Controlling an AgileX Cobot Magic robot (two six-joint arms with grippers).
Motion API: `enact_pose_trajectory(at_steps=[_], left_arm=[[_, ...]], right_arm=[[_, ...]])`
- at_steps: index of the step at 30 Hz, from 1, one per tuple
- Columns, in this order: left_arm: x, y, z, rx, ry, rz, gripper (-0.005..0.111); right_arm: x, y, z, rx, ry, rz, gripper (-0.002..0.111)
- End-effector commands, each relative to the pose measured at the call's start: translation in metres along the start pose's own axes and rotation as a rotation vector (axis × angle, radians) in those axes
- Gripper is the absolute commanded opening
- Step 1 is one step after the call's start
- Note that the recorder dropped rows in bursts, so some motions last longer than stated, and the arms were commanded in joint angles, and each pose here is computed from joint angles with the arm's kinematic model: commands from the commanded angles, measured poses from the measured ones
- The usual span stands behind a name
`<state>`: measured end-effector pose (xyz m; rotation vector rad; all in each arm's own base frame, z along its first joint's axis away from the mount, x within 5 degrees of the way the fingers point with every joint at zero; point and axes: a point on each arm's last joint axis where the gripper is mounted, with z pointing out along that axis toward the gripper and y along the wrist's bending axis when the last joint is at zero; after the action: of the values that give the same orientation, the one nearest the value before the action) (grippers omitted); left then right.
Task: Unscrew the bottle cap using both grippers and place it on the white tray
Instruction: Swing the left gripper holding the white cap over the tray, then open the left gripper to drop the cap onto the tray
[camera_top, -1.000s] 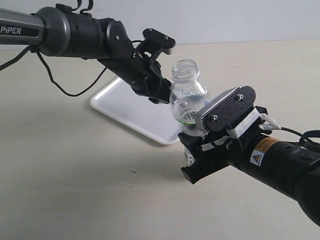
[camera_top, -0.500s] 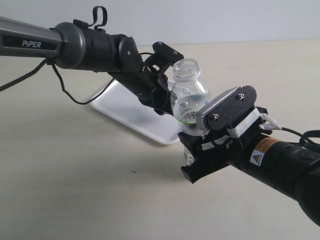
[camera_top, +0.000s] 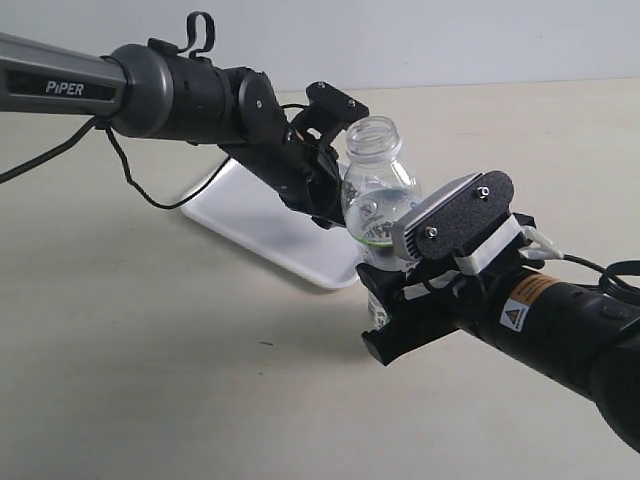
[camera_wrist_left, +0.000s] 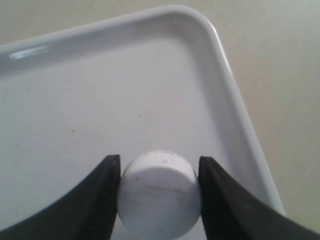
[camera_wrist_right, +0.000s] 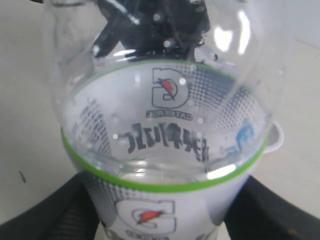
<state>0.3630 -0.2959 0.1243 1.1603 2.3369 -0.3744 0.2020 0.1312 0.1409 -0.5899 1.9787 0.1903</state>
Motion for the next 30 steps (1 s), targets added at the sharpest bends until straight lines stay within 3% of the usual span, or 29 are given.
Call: enact_pose_trajectory(at_steps=[1, 11, 20, 30], left_arm=[[-0.001, -0.001, 0.003, -0.005, -0.008, 0.009, 0.0], [-0.001, 0.0, 0.003, -0.014, -0.014, 0.015, 0.0], [0.004, 0.023, -0.001, -0.043, -0.007, -0.021, 0.0], [0.008, 0.021, -0.001, -0.025, 0.045, 0.069, 0.0]], right_arm=[[-0.01, -0.003, -0.002, 0.027, -0.092, -0.002, 0.0], [-0.009, -0.003, -0.002, 0.028, -0.094, -0.003, 0.0], [0.008, -0.014, -0.022, 0.12, -0.187, 0.044, 0.0], [0.017, -0.013, -0.022, 0.102, -0.114, 0.077, 0.0]])
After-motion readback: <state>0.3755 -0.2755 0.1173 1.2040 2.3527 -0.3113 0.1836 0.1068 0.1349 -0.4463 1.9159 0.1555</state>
